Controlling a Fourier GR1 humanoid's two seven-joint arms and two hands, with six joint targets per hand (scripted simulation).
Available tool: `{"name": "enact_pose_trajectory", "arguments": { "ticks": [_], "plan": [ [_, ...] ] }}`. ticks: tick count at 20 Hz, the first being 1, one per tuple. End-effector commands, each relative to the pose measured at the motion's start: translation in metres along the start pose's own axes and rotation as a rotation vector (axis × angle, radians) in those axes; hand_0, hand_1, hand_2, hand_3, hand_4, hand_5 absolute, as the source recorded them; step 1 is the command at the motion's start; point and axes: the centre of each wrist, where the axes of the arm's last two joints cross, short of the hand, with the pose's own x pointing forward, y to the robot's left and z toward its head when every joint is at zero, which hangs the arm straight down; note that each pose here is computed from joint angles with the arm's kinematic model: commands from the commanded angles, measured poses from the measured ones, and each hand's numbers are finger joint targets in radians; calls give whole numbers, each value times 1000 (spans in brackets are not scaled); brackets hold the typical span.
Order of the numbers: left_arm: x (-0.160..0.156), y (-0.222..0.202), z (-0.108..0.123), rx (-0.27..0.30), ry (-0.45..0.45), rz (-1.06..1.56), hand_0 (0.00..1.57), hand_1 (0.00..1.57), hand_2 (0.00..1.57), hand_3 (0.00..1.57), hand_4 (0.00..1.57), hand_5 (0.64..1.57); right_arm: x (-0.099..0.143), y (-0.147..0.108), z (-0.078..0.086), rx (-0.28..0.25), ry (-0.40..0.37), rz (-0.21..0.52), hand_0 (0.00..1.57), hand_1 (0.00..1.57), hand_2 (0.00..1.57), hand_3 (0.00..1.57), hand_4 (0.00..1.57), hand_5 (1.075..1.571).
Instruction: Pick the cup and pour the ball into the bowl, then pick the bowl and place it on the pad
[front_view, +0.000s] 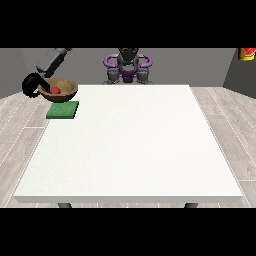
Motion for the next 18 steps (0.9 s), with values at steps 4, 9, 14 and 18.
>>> {"name": "enact_pose_trajectory", "arguments": {
  "ticks": [4,9,14,18],
  "plan": [
    [-11,18,14,15,-11,-25,0,0,0,0,1185,1563,2,21,-1,-13,-11,-61,1463,1463,1413,835,0,1532],
    [11,25,7,3,-39,-17,0,0,0,0,1191,1564,15,16,-5,-46,-97,-78,1385,1385,1336,721,0,1536],
    [9,18,3,-16,-87,-19,0,0,0,0,1194,1569,4,37,-3,20,-62,34,194,194,412,787,0,1454],
    [23,11,-4,-3,-45,-13,0,0,0,0,1206,1569,7,32,-6,61,-30,71,0,0,0,0,0,1407]
  ]
}}
